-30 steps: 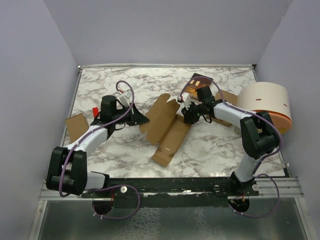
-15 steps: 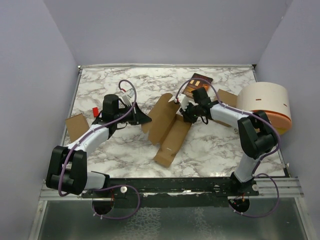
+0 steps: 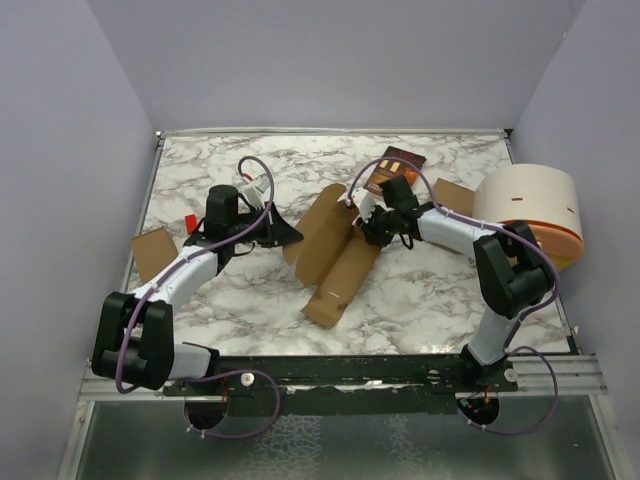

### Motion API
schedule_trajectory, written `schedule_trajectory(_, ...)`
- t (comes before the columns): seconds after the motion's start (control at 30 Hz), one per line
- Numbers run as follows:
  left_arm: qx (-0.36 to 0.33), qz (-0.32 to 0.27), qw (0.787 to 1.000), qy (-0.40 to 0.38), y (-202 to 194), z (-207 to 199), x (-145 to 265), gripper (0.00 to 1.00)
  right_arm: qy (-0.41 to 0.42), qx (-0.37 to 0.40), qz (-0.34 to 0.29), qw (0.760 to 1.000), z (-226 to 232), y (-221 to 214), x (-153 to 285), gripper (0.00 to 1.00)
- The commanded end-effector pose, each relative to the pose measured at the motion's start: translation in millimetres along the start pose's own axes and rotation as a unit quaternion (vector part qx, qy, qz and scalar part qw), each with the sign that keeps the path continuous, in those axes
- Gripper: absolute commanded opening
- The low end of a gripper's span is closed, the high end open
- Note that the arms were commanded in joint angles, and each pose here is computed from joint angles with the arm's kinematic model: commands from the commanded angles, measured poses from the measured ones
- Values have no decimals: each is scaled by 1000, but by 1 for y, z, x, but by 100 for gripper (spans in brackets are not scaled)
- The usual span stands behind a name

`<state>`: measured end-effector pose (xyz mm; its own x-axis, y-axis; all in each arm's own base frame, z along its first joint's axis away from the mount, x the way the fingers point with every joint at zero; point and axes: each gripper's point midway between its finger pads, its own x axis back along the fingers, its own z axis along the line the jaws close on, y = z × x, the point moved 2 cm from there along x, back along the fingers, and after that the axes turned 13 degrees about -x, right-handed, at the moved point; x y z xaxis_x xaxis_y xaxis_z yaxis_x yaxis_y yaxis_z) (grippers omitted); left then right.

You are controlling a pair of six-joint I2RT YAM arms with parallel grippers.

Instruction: Fold the paper box

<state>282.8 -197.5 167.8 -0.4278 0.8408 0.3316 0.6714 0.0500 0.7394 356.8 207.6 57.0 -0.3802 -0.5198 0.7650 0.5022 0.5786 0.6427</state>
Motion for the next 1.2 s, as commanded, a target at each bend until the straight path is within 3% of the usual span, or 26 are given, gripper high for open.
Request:
schedule_trajectory(0.0, -44, -11, 999, 19, 20, 1, 2, 0, 24, -9, -12, 1000, 7, 11, 7, 20)
schedule_trajectory(0.47, -149, 26, 987, 61, 41, 14, 6, 0, 77, -12, -106, 991, 5, 43, 69, 51)
schedule_trajectory(0.83, -203, 47, 977, 47, 50, 15, 5, 0, 166, 3, -197, 966, 21, 71, 120, 52)
schedule_trajectory(1.0, -231, 47, 971, 42, 59, 14, 4, 0, 227, 28, -267, 936, 44, 110, 160, 53)
schedule_trajectory(1.07, -240, 49, 969, 38, 64, 14, 3, 0, 258, 45, -291, 920, 53, 128, 178, 58)
schedule_trajectory(1.17, -254, 61, 965, 28, 62, 15, 0, 0, 325, 44, -292, 899, 65, 134, 184, 80)
